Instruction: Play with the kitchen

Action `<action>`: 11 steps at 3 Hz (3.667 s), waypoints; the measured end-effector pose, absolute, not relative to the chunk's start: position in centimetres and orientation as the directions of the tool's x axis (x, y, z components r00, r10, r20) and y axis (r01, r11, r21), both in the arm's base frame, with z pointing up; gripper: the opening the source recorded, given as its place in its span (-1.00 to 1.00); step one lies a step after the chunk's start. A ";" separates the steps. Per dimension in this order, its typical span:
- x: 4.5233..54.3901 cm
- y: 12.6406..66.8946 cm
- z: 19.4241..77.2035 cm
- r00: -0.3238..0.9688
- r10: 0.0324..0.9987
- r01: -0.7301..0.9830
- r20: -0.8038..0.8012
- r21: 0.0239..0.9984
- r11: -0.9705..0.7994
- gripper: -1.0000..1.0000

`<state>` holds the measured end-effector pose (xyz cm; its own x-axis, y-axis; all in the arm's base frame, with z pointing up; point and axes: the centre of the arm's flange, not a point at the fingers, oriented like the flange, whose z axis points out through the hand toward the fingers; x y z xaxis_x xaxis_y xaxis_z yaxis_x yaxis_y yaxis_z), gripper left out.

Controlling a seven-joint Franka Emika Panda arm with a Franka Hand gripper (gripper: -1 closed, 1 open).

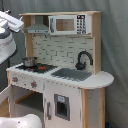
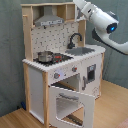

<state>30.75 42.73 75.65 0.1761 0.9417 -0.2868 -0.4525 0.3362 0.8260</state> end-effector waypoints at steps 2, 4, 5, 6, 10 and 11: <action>30.1 44.3 74.1 0.198 0.970 -0.499 -0.143 0.837 0.225 1.00; 29.9 45.5 72.2 0.219 0.975 -0.556 0.036 0.826 0.094 1.00; 30.0 45.5 71.8 0.232 0.965 -0.575 0.126 0.817 0.031 1.00; 30.5 45.3 71.6 0.244 0.946 -0.585 0.211 0.810 -0.029 1.00; 32.3 47.2 69.9 0.306 0.828 -0.609 0.469 0.765 -0.208 1.00; 32.8 47.5 69.5 0.328 0.779 -0.625 0.534 0.741 -0.245 1.00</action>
<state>32.84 47.49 69.45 0.3281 0.7790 0.5344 -0.6250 -0.2452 0.7411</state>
